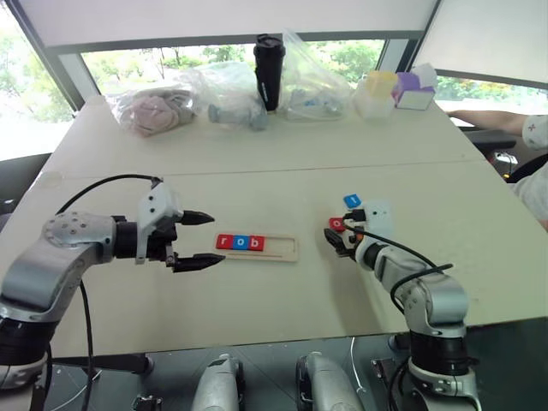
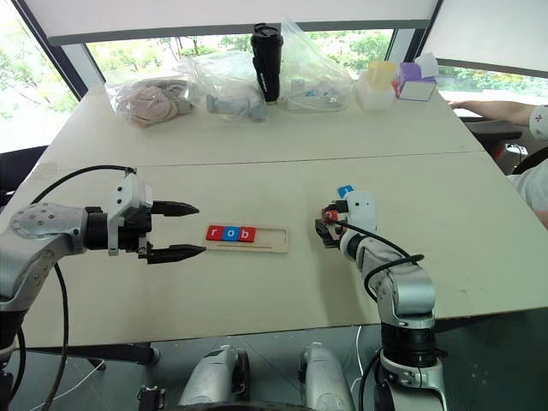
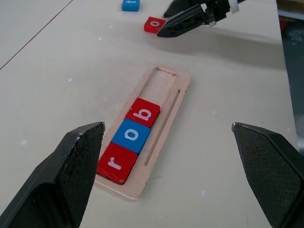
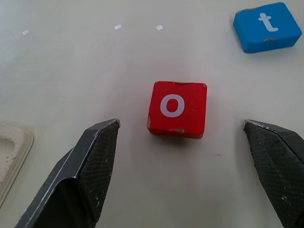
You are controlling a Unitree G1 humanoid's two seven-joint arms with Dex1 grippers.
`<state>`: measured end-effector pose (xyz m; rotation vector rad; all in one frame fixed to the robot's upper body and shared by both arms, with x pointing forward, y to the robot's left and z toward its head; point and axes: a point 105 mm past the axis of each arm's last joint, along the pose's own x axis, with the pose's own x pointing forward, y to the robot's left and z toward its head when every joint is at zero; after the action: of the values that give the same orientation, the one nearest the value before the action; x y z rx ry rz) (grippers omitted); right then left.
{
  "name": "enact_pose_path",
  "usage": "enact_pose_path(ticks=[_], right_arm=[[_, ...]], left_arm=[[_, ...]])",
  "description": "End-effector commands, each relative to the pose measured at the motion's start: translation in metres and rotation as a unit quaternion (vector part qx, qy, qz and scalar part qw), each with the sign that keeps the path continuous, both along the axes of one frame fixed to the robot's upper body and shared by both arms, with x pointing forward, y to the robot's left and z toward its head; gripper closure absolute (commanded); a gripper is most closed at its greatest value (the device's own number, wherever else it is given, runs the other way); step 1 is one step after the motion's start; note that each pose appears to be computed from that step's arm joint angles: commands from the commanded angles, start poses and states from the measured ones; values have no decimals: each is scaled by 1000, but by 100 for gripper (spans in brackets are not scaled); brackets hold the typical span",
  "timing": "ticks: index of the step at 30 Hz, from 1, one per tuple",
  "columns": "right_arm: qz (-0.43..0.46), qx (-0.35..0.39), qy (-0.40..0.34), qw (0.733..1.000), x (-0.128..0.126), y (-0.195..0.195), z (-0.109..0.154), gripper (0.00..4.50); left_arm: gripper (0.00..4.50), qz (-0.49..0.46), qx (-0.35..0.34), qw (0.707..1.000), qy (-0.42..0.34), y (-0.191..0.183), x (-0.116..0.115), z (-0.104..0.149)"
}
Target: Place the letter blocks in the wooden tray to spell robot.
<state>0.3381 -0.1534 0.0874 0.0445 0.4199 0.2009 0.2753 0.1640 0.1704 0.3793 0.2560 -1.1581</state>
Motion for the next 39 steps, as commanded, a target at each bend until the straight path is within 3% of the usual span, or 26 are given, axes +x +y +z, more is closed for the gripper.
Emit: enact_pose_path(ticks=[1,6,13,17,21,26,32,39], right_arm=[[-4,-14,4,1000,8,0,-7,26],[-6,-36,13,999,11,1,-12,26],[-1,-59,37,998,7,7,-31,333],[3,-50,19,999,6,6,-22,332],[17,-43,-33,998,0,-3,6,332],[58,-38,-57,996,-26,-4,35,332],[86,-19,-20,996,-62,12,33,332],[26,-26,20,999,-73,15,19,332]], left_arm=[[0,-1,3,1000,-21,-1,-1,5],[0,6,1,1000,-20,0,-1,4],[0,10,-1,1000,-19,0,-1,2],[0,10,-1,1000,-17,0,-1,1],[0,9,0,1000,-13,1,-1,-1],[0,7,3,1000,-8,2,1,-4],[0,-1,8,1000,-7,2,3,-7],[0,-20,22,1000,-3,2,-1,-5]])
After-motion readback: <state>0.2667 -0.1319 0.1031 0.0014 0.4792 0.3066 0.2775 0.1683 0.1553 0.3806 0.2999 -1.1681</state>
